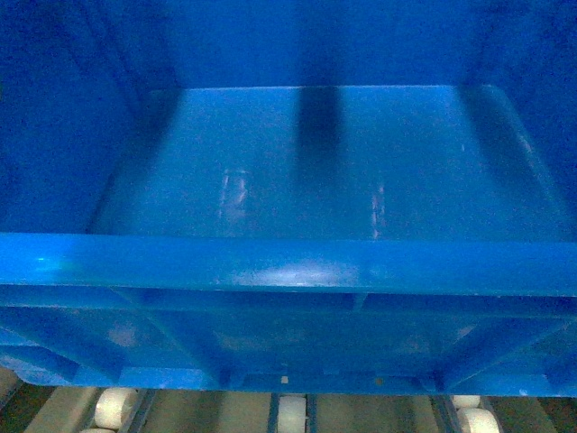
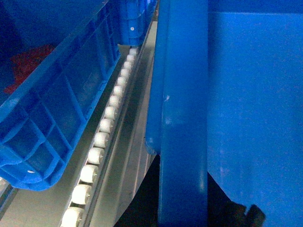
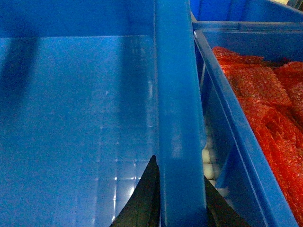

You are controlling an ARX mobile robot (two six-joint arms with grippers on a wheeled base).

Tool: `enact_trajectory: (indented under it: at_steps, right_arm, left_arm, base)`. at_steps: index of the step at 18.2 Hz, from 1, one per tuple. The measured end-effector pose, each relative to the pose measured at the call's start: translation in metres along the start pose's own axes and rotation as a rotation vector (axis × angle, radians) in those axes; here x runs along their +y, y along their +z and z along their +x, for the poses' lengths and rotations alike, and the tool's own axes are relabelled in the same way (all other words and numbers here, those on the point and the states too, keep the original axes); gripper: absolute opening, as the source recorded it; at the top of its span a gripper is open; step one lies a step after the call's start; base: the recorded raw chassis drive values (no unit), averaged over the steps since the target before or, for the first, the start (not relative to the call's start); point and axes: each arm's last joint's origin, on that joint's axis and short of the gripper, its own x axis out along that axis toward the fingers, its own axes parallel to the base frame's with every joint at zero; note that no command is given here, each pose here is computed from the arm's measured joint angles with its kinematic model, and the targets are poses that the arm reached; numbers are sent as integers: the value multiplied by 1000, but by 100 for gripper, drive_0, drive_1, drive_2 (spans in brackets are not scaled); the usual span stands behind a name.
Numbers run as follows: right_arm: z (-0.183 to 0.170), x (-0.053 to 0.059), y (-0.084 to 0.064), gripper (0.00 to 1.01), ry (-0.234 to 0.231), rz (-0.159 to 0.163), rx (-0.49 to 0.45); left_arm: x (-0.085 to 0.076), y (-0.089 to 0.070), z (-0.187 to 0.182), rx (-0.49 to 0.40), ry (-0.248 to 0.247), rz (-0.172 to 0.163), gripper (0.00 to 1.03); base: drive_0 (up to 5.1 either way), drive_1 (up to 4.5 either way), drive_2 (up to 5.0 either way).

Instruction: Place box next to blue box on left shelf

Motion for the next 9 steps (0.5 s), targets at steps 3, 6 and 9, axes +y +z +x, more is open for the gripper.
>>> enact_trajectory:
  at_steps: [3, 6, 9]
  right_arm:
    - [0, 0, 0, 9, 0, 0, 0]
    - [0, 0, 0, 9, 0, 0, 0]
    - [-1, 12, -1, 11, -183, -83, -14]
  left_arm:
    - [0, 0, 0, 0, 0, 0, 9]
    - [0, 0, 0, 0, 0, 0, 9]
    - [-4, -6, 5, -76, 56, 47, 10]
  base:
    - [0, 0, 0]
    - [0, 0, 0]
    - [0, 0, 0]
